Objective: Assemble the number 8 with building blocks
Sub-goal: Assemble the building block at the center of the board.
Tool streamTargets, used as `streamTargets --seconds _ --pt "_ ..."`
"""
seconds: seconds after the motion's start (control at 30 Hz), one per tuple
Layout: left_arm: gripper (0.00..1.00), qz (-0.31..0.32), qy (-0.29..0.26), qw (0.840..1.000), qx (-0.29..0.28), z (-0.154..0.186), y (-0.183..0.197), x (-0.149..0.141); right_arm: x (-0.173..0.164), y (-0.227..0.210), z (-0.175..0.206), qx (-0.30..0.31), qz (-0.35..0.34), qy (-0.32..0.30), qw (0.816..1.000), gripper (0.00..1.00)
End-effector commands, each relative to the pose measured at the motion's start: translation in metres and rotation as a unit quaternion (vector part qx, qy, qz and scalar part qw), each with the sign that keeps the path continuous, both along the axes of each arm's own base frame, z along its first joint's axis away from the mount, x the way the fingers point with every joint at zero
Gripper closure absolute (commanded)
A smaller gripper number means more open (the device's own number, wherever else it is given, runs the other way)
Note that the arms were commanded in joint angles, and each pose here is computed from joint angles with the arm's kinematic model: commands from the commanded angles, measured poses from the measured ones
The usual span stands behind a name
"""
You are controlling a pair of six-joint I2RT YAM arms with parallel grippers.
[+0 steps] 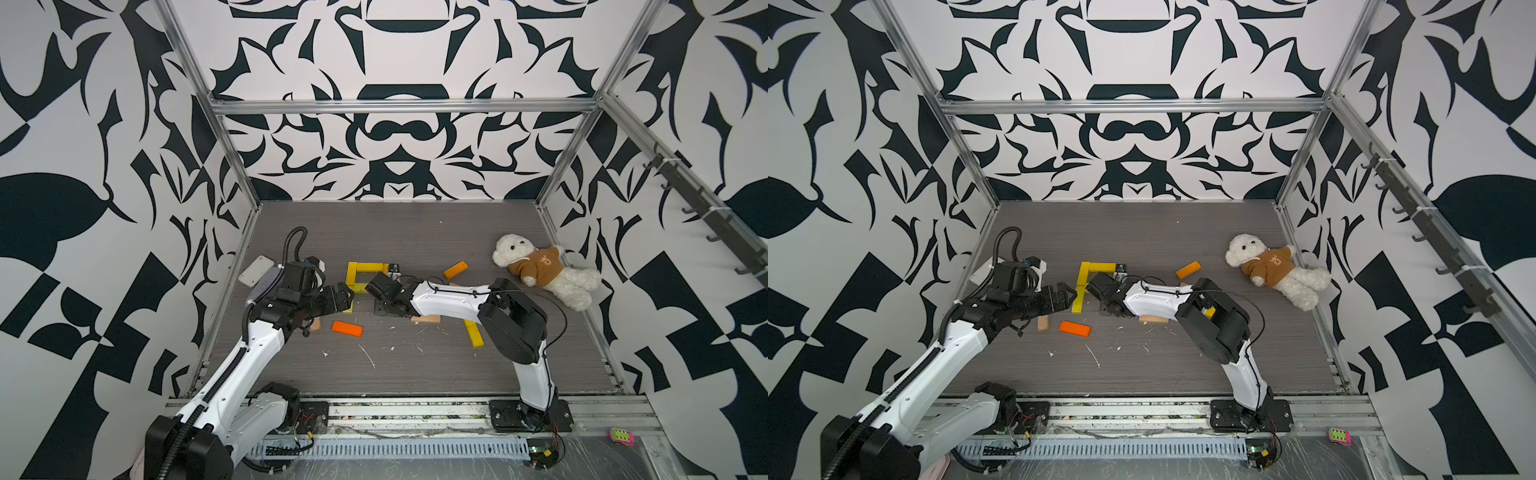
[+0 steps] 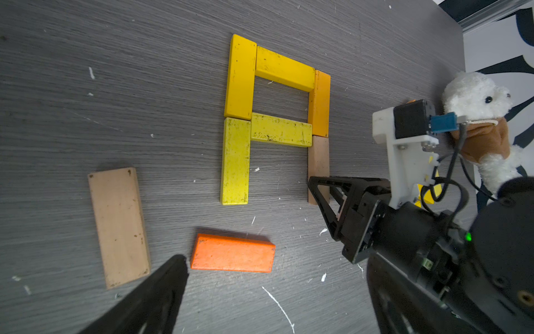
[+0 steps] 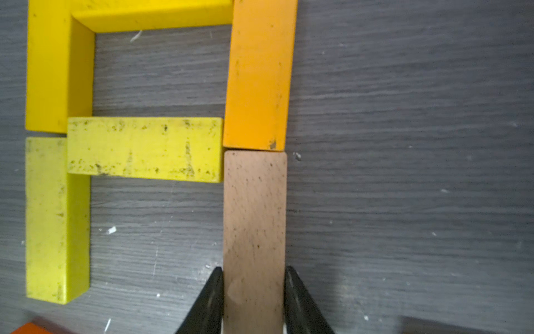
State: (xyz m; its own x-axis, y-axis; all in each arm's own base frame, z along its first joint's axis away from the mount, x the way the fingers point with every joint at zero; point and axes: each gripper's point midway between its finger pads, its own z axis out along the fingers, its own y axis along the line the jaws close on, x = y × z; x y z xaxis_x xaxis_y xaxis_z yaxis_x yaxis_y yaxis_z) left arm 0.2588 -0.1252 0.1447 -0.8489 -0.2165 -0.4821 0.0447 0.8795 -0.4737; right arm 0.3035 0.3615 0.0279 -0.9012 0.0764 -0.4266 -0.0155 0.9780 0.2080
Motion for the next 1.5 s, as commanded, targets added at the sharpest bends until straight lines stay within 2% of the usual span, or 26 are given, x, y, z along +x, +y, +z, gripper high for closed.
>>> streamTargets --seconds 0.0,0.1,0.5,0.7,0.83,1.0,1.13,1.37,1.47 --pt "0.01 -0.003 0.011 1.0 -0.002 -0.01 0.0 -0.003 0.007 0.004 0.008 0.012 -0.005 -0.012 1.0 0.59" --pt "0.01 -0.003 0.011 1.0 -0.002 -0.01 0.0 -0.003 0.007 0.005 0.009 0.014 -0.005 -0.013 1.0 0.55" --pt "0.0 0.001 0.022 1.0 0.001 -0.016 0.002 -0.003 0.006 0.003 0.017 0.02 -0.002 -0.019 1.0 0.54" --pt "0.01 0.007 0.052 0.999 0.015 -0.027 0.006 -0.009 0.004 0.001 0.031 0.018 0.016 -0.035 0.999 0.45" --pt "0.0 0.017 0.087 0.996 -0.003 -0.037 0.002 -0.018 -0.002 0.003 0.046 0.021 0.044 -0.047 0.998 0.33" --pt "0.01 0.032 0.107 0.994 0.004 -0.051 0.002 -0.03 -0.016 0.008 0.065 0.052 0.091 -0.063 0.993 0.23" --pt "0.0 0.053 0.129 0.99 -0.003 -0.064 0.003 -0.035 -0.034 0.01 0.078 0.076 0.165 -0.072 0.981 0.21" --pt "0.01 0.05 0.168 0.984 0.0 -0.086 -0.001 -0.037 -0.065 0.012 0.09 0.079 0.312 -0.09 0.943 0.26" --pt "0.01 0.041 0.177 0.983 -0.007 -0.09 -0.007 -0.033 -0.073 0.015 0.09 0.078 0.351 -0.092 0.928 0.31"
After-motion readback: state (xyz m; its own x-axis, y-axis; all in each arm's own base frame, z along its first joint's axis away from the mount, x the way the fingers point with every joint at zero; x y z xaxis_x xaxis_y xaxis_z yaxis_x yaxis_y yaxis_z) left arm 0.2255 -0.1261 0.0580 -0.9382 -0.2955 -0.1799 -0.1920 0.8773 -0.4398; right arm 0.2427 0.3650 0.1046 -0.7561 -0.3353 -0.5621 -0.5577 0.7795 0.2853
